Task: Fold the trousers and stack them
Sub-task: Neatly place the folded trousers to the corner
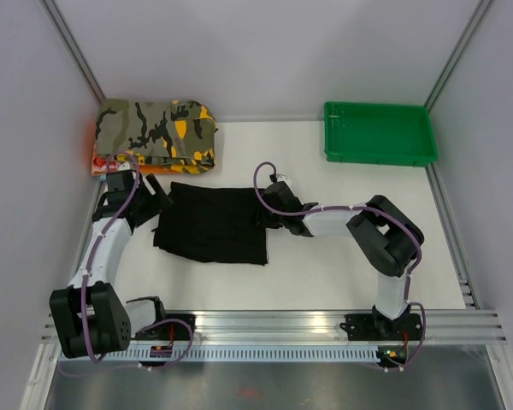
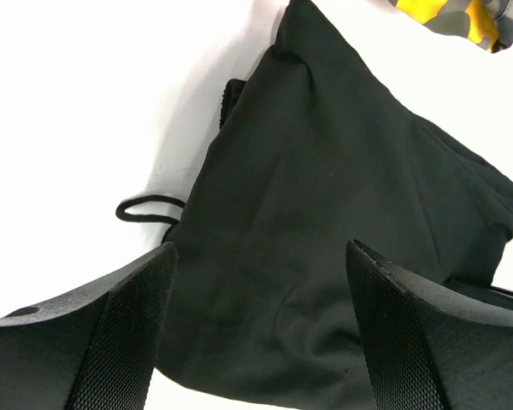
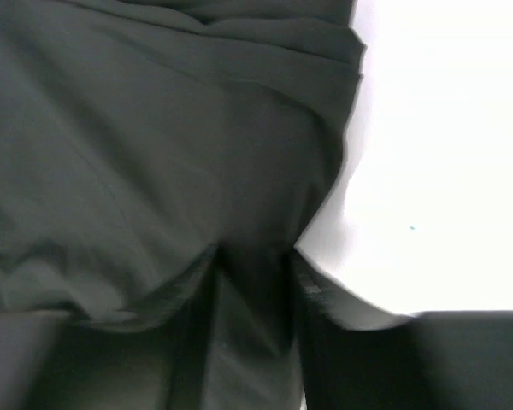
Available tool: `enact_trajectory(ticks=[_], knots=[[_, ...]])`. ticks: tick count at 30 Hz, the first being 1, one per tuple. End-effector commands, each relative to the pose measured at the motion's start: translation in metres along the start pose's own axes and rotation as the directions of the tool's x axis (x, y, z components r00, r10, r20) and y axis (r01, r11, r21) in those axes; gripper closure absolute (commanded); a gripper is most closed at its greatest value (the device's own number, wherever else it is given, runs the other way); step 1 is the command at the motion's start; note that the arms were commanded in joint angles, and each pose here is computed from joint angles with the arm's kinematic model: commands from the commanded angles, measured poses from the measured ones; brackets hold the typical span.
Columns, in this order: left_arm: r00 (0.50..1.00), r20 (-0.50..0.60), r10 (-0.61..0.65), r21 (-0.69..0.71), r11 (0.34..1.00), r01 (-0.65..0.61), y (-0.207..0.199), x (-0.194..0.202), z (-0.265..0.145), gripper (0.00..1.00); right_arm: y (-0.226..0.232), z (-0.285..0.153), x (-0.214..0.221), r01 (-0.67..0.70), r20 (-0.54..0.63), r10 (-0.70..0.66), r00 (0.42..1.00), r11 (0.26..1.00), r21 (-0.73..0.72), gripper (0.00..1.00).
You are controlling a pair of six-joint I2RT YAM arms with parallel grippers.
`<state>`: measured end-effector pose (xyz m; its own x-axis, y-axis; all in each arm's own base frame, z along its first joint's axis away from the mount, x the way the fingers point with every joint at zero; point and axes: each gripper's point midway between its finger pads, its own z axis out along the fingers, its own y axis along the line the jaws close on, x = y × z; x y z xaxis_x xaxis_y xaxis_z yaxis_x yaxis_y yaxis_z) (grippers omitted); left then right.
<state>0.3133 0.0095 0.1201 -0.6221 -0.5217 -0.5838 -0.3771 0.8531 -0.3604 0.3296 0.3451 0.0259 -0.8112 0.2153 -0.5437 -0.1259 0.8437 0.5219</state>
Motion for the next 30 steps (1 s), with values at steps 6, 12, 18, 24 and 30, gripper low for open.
enact_trajectory(ticks=[6,12,18,24,30], knots=[[0.998,-0.066,0.010,-0.014,1.000,-0.011,0.015,0.025,0.041,0.16,-0.021,0.000,0.023,0.012,-0.076,-0.008,0.997,0.998,0.054,0.71],[0.999,-0.053,0.009,-0.029,1.000,-0.011,0.019,0.022,0.056,0.18,-0.015,-0.002,0.019,0.023,-0.075,-0.020,0.997,0.999,0.042,0.73],[0.993,-0.114,-0.016,-0.027,1.000,0.013,0.021,0.037,0.073,0.18,-0.010,-0.001,0.016,0.026,-0.079,-0.024,0.997,0.999,0.033,0.74],[0.976,-0.191,-0.106,-0.088,0.992,0.091,0.032,0.066,0.084,0.15,-0.004,-0.002,0.011,0.026,-0.073,-0.024,0.997,0.999,0.024,0.74],[0.962,-0.236,-0.136,-0.042,0.991,0.129,0.026,0.086,0.090,0.20,0.001,-0.002,0.006,0.035,-0.070,-0.033,0.997,0.999,0.021,0.75]])
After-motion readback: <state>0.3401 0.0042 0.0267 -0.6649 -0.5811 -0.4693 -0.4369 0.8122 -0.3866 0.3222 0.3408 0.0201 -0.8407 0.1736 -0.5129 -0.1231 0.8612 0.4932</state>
